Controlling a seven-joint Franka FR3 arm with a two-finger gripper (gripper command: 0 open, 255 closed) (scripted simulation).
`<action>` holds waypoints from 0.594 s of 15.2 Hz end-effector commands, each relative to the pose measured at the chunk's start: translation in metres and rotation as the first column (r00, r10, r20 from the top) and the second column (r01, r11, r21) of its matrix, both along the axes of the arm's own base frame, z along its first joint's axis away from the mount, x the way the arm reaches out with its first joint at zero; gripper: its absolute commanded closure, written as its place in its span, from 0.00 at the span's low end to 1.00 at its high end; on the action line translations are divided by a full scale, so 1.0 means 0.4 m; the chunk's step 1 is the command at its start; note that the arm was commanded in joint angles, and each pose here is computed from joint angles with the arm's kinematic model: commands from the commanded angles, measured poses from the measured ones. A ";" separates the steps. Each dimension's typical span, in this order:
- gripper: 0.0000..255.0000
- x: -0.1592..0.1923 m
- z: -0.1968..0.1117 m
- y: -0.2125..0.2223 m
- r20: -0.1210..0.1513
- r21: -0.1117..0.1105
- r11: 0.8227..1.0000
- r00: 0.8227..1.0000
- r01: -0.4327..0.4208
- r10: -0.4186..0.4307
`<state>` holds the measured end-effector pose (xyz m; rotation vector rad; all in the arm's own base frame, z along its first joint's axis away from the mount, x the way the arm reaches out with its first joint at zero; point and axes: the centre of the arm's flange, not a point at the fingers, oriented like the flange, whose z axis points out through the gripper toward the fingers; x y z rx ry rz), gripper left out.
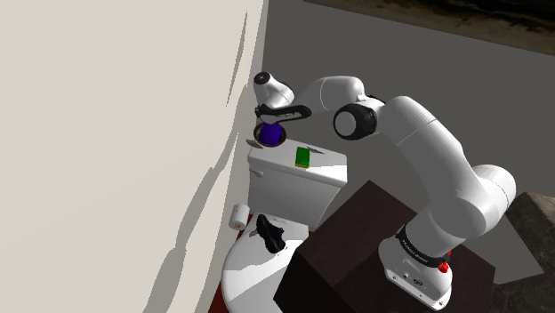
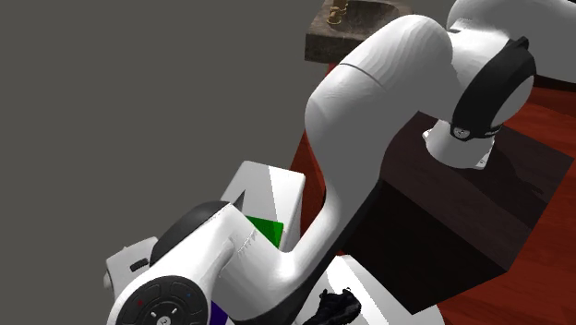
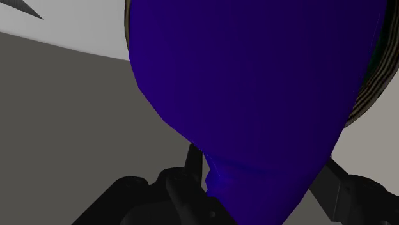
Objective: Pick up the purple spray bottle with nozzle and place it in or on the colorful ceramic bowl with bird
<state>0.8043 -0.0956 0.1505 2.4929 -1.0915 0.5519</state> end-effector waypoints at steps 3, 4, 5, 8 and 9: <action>1.00 -0.001 -0.008 -0.005 -0.003 -0.001 1.000 1.000 0.001 -0.001; 1.00 -0.001 -0.008 -0.005 -0.003 -0.001 1.000 1.000 0.001 -0.001; 1.00 -0.001 -0.008 -0.005 -0.003 -0.001 1.000 1.000 0.001 -0.001; 0.00 -0.001 -0.008 -0.004 -0.003 -0.001 1.000 1.000 0.001 -0.001; 0.00 -0.001 -0.008 -0.004 -0.003 -0.001 1.000 1.000 0.001 -0.001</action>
